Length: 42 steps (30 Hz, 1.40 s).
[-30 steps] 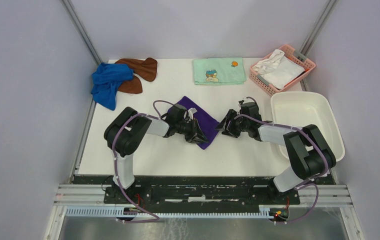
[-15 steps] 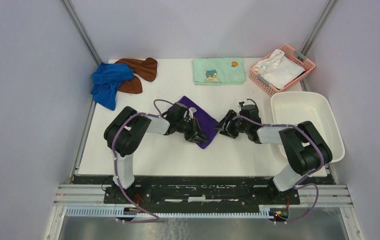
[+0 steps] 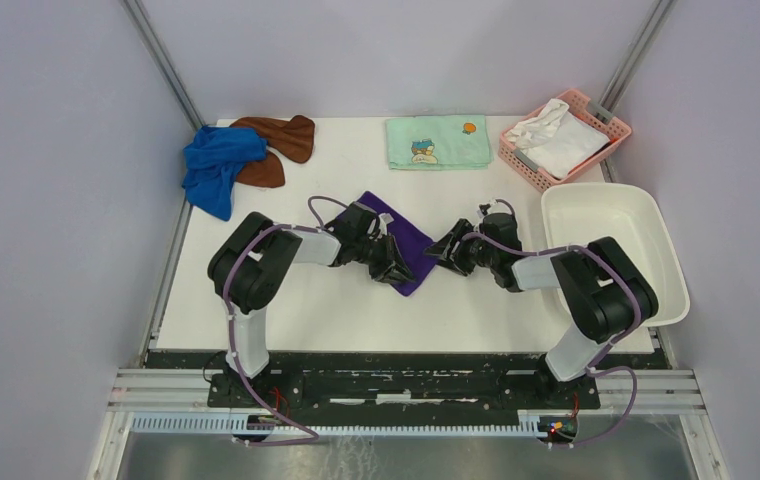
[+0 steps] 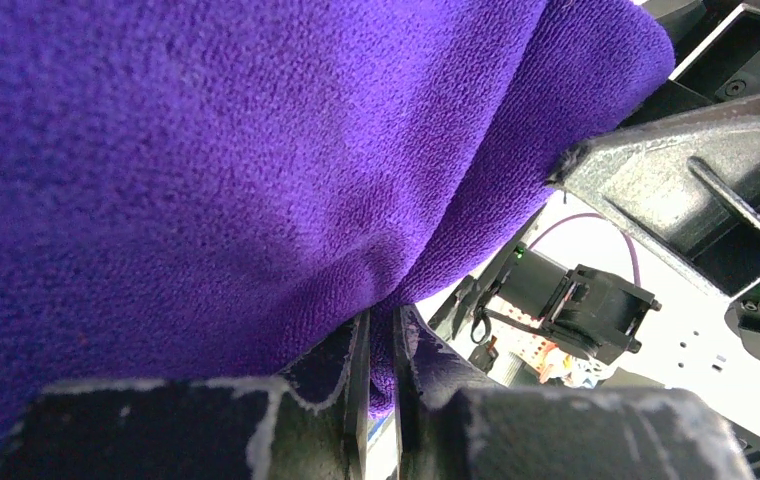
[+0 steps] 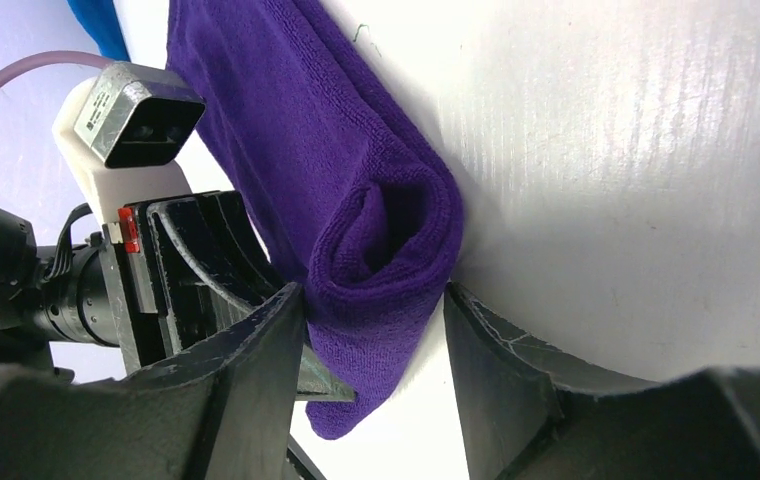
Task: Roll the towels
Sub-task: Roll the towel at the center of the board.
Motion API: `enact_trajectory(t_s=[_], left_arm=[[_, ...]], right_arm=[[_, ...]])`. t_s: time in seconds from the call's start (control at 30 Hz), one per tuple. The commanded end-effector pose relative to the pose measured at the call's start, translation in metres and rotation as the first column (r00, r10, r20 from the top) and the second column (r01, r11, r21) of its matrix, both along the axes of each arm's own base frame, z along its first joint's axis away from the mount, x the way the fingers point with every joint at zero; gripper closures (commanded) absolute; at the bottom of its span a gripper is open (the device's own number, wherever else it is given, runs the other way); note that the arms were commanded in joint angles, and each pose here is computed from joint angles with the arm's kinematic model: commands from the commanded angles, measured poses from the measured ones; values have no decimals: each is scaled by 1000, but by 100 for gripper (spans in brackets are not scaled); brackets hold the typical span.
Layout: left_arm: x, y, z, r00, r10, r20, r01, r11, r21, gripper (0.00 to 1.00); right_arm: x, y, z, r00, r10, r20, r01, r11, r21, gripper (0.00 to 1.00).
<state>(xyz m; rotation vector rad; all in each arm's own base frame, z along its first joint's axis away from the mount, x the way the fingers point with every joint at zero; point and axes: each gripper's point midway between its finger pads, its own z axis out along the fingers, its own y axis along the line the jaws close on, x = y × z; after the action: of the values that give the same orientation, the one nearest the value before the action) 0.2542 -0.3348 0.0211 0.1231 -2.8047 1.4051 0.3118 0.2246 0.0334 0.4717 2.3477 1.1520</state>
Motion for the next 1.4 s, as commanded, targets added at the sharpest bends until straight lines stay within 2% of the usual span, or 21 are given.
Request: enact_trajectory(t_s=[0.0,0.23,0.47,0.6,0.77,0.9,1.03,1.17,1.37], left_arm=[[16,8,-6,997,15,76,-20,998,64,88],[15,9,-6,997,8,76,-13,997,70,88],[20,11,0,994,17,106,-27,995,94,83],[21,15,9,987,14,160,-35,991,131,73],[24,25,33,947,-19,322,-67,965,254,55],[27,28,60,842,-121,526,-120,908,401,43],[25,21,84,674,-269,688,-202,829,522,39],[10,-2,94,523,-417,743,-231,770,594,34],[-9,-35,88,313,-607,731,-258,686,680,32]], right_arm=[[8,-1,3,999,-35,33,35,999,0,40],[9,-10,-19,996,-78,-33,75,995,-65,51],[-3,-32,-37,982,-122,-147,85,968,-238,71],[-12,-47,-38,966,-151,-208,68,931,-359,80],[-17,-54,-28,954,-168,-249,38,888,-457,85],[-17,-55,-18,945,-170,-280,13,874,-486,85],[-18,-57,-12,938,-172,-302,-7,859,-512,85],[-17,-56,-8,935,-173,-309,-11,858,-514,84],[-15,-52,-8,931,-163,-326,-23,866,-500,84]])
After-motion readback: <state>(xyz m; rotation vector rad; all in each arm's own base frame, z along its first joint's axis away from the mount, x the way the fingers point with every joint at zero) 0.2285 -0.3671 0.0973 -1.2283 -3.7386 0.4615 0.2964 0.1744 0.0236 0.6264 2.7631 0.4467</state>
